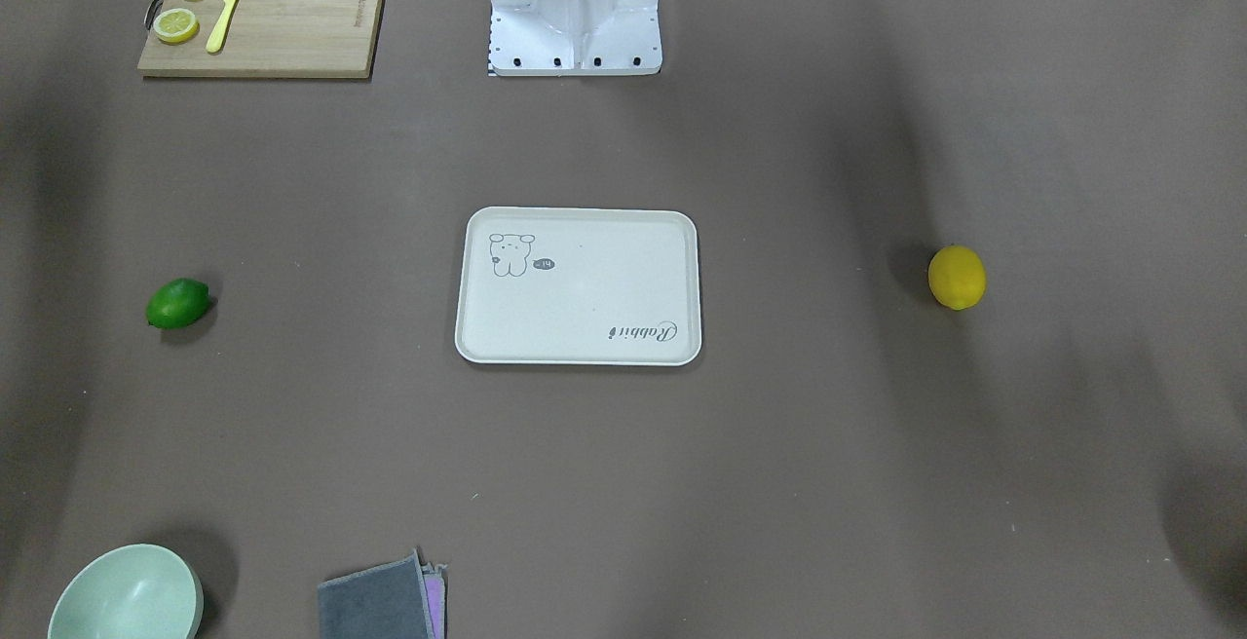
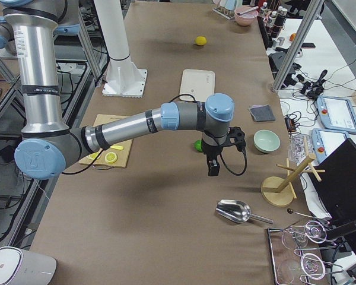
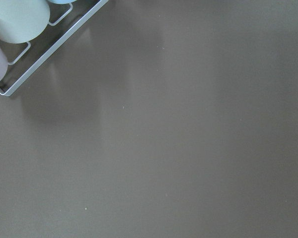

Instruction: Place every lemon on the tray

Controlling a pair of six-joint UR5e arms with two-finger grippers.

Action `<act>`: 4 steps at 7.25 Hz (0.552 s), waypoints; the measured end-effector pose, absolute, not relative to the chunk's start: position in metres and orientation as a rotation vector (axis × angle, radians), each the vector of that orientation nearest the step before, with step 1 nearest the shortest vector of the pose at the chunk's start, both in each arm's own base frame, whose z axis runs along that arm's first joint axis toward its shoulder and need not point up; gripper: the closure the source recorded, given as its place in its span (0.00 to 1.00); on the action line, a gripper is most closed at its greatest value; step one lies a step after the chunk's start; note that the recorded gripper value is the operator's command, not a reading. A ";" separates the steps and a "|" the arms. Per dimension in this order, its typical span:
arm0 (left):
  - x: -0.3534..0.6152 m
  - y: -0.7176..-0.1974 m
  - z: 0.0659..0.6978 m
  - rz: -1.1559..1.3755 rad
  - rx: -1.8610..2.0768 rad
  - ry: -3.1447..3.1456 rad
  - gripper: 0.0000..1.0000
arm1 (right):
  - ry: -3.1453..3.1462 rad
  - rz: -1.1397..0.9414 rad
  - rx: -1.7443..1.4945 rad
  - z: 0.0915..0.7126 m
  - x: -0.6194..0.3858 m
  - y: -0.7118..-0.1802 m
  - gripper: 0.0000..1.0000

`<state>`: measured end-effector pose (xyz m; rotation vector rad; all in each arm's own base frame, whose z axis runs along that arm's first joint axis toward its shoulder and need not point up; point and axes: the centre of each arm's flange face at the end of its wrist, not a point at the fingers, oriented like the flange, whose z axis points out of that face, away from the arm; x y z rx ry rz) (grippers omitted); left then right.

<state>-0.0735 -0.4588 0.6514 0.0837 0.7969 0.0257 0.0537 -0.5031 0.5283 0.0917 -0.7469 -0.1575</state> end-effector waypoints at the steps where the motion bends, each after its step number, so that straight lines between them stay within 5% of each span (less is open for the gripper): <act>1: -0.074 -0.460 0.651 0.026 0.085 0.797 0.02 | -0.747 -0.157 0.090 0.529 0.054 -0.503 0.00; 4: -0.074 -0.465 0.645 0.138 0.142 0.787 0.02 | -0.748 -0.155 0.093 0.527 0.053 -0.506 0.00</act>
